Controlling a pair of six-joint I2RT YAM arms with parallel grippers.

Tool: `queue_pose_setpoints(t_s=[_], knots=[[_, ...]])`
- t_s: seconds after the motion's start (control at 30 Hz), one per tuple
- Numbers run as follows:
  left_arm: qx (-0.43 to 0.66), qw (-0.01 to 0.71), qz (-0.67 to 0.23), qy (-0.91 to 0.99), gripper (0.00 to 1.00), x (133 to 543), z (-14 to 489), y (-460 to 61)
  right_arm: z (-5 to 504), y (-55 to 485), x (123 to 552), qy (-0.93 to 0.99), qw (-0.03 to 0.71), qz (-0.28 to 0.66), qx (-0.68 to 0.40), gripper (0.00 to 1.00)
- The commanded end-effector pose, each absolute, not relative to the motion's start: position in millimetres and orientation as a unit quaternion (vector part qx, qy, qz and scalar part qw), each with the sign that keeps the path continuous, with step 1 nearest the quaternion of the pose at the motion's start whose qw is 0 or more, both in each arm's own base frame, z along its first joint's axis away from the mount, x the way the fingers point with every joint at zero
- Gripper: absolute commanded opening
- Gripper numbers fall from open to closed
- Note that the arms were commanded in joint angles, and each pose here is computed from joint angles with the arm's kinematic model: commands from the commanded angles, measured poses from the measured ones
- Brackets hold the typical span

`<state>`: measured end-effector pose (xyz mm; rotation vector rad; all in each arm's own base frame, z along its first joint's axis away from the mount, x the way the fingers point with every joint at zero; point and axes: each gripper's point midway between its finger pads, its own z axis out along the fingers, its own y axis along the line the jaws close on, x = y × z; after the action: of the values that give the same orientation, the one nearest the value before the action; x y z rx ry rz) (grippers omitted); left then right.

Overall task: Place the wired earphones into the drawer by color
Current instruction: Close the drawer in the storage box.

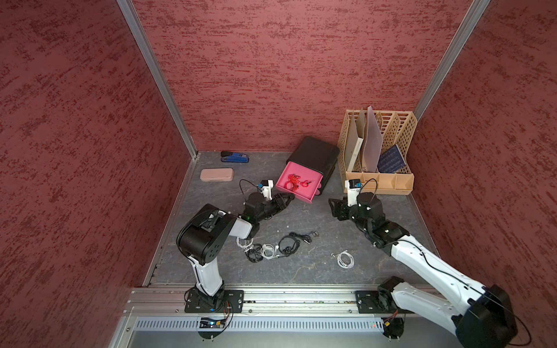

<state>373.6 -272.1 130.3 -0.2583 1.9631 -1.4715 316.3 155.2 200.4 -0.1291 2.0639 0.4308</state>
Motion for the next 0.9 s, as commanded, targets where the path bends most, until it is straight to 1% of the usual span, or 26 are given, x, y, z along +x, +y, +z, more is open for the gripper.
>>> queue_pose_setpoints(t_s=[0.0, 0.5, 0.87], knots=[[-0.085, 0.353, -0.581, 0.729, 0.39, 380.2, 151.4, -275.1, 204.5, 150.9, 320.0, 0.845, 0.506, 0.168, -0.049, 0.71], [-0.068, 0.377, -0.579, 0.72, 0.38, 378.9, 186.1, -276.8, 208.7, 147.6, 318.1, 0.841, 0.514, 0.167, -0.044, 0.71], [-0.059, 0.379, -0.566, 0.73, 0.38, 390.7, 192.9, -281.1, 210.5, 146.5, 317.3, 0.84, 0.515, 0.167, -0.042, 0.71]])
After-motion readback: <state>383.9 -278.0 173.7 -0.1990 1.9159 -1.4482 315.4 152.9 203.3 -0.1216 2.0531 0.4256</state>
